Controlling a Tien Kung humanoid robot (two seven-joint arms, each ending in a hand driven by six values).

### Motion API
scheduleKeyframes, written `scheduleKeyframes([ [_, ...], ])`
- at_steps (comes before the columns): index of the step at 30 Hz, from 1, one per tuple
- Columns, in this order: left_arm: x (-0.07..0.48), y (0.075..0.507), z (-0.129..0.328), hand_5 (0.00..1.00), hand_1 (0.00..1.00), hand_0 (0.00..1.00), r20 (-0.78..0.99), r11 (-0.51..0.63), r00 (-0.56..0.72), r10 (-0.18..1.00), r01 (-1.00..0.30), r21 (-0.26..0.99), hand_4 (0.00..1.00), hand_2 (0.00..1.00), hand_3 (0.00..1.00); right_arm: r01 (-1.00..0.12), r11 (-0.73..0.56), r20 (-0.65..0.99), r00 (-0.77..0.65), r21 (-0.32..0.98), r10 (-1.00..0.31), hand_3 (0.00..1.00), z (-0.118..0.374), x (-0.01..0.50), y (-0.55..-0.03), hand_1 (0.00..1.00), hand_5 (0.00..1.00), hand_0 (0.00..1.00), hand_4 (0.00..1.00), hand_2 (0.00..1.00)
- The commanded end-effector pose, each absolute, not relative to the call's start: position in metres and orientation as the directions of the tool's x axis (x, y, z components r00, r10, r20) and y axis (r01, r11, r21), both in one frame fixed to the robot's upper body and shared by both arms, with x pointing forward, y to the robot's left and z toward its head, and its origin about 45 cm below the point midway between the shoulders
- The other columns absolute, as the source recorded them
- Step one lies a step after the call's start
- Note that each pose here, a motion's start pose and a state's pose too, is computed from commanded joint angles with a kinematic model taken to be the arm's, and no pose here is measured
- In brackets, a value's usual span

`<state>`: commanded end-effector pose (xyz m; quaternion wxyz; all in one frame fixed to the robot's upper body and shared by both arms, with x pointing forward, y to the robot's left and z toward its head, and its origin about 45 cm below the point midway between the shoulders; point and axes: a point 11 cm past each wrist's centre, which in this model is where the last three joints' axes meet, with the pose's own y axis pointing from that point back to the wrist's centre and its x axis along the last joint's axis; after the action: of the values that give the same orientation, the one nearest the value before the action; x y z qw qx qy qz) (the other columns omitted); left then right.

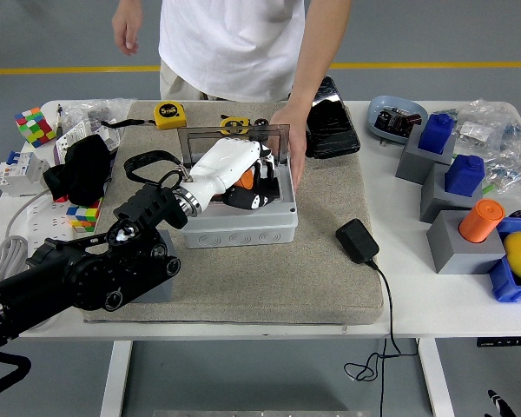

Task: Fetch the battery,place it into the box,close the lid of the box

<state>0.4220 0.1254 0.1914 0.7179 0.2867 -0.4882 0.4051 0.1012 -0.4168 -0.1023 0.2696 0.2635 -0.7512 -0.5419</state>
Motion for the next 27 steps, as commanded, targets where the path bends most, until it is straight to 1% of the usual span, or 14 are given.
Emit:
scheduleKeyframes([
  [5, 0.420, 0.124, 0.193, 0.002, 0.261, 0.224, 0.939, 0.522, 0.181, 0.292, -0.853, 0.003, 0.974, 0.413, 0.529, -0.104, 0.273, 0.119, -0.716, 0.956, -0.688, 0.565, -0.102, 0.101, -0.417, 0.646, 0.538, 0.639, 0.968, 0.643],
  [6, 0.420, 0.124, 0.193, 0.002, 0.487, 0.351, 0.940, 0.525, 0.180, 0.291, -0.851, 0.000, 0.998, 0.522, 0.552, -0.104, 0.273, 0.119, -0.716, 0.956, -0.688, 0.565, -0.103, 0.101, -0.417, 0.646, 0.537, 0.640, 0.967, 0.643],
  [11, 0.418, 0.125, 0.194, 0.002, 0.487, 0.351, 0.941, 0.542, 0.170, 0.292, -0.840, -0.017, 0.998, 0.522, 0.552, -0.103, 0.272, 0.118, -0.716, 0.957, -0.688, 0.565, -0.103, 0.100, -0.416, 0.646, 0.537, 0.640, 0.967, 0.643],
  [12, 0.418, 0.125, 0.194, 0.132, 0.506, 0.397, 0.941, 0.543, 0.169, 0.292, -0.839, -0.018, 0.998, 0.534, 0.567, -0.103, 0.272, 0.118, -0.716, 0.957, -0.688, 0.565, -0.103, 0.100, -0.416, 0.646, 0.536, 0.636, 0.967, 0.643],
  [17, 0.417, 0.124, 0.195, 0.132, 0.506, 0.397, 0.938, 0.549, 0.172, 0.301, -0.835, -0.023, 0.998, 0.534, 0.567, -0.102, 0.270, 0.118, -0.717, 0.957, -0.687, 0.565, -0.103, 0.099, -0.416, 0.646, 0.536, 0.636, 0.967, 0.643],
  [18, 0.417, 0.124, 0.195, 0.206, 0.498, 0.365, 0.938, 0.550, 0.174, 0.301, -0.835, -0.022, 0.998, 0.525, 0.571, -0.101, 0.270, 0.118, -0.716, 0.957, -0.688, 0.565, -0.103, 0.099, -0.416, 0.646, 0.536, 0.640, 0.967, 0.644],
  [23, 0.413, 0.125, 0.199, 0.206, 0.498, 0.365, 0.923, 0.548, 0.182, 0.339, -0.836, -0.036, 0.998, 0.525, 0.571, -0.099, 0.274, 0.122, -0.718, 0.957, -0.685, 0.565, -0.103, 0.097, -0.417, 0.646, 0.536, 0.640, 0.967, 0.644],
  [24, 0.412, 0.125, 0.201, 0.249, 0.481, 0.323, 0.919, 0.547, 0.182, 0.349, -0.836, -0.042, 0.998, 0.513, 0.560, -0.098, 0.274, 0.122, -0.718, 0.957, -0.685, 0.565, -0.103, 0.097, -0.417, 0.646, 0.536, 0.640, 0.966, 0.643],
  [27, 0.409, 0.126, 0.211, 0.249, 0.481, 0.323, 0.901, 0.543, 0.178, 0.396, -0.836, -0.073, 0.998, 0.513, 0.560, -0.097, 0.273, 0.122, -0.719, 0.957, -0.685, 0.565, -0.103, 0.096, -0.417, 0.646, 0.536, 0.640, 0.966, 0.643],
])
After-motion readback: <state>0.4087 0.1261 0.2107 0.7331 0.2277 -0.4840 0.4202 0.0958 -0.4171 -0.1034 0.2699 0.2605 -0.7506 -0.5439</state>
